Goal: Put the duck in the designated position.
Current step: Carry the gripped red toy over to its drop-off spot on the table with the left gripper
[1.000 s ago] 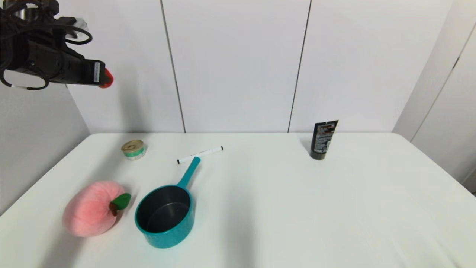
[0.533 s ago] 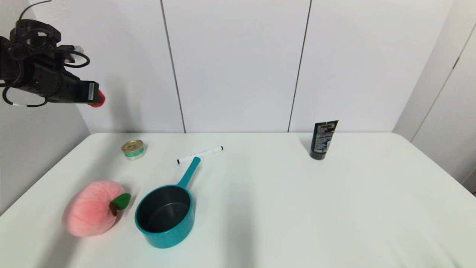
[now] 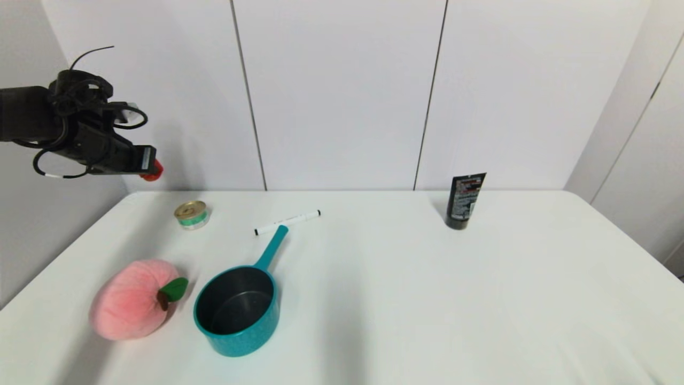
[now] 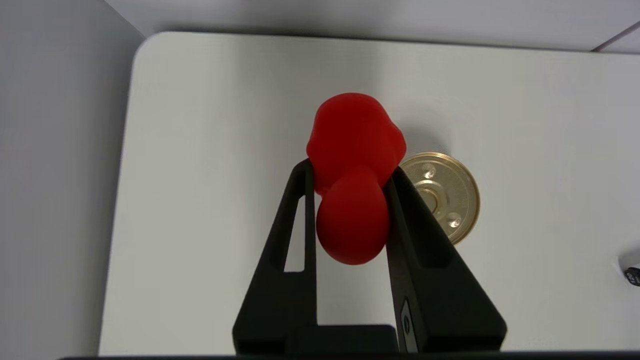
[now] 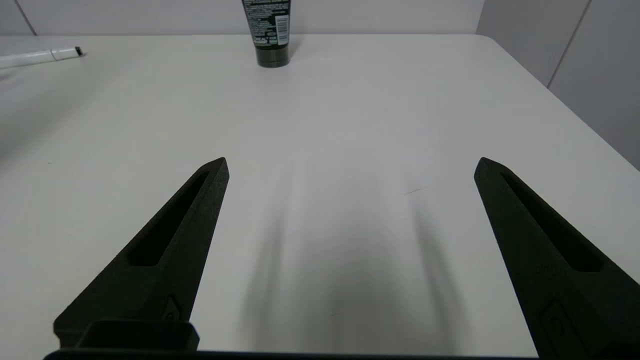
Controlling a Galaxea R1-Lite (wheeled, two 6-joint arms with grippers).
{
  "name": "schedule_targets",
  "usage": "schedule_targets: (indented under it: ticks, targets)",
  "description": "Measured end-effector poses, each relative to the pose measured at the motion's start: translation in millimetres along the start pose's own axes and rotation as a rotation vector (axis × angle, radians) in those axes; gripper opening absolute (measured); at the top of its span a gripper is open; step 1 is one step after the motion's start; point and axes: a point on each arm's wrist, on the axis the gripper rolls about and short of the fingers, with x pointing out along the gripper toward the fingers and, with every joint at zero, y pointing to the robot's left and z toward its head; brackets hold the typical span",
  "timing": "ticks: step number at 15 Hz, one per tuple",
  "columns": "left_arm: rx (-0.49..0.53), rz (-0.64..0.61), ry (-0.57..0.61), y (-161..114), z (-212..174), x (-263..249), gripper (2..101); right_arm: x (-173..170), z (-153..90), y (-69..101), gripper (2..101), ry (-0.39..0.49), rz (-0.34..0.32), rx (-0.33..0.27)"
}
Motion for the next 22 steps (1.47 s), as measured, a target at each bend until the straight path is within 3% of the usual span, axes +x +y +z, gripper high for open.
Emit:
schedule_targets:
  ticks: [4,13,22]
  targets:
    - [-0.022,-0.012,0.126,4.7,-16.5,12.0,23.6,0.0,0.0,0.0,97.3,0.000,0.000,0.000]
    - [-0.089,0.007,0.224,27.9,-41.7,23.0,23.3,0.0,0.0,0.0,97.3,0.000,0.000,0.000]
    - [-0.092,-0.008,0.262,28.9,-51.4,40.7,26.1,0.0,0.0,0.0,97.3,0.000,-0.001,0.000]
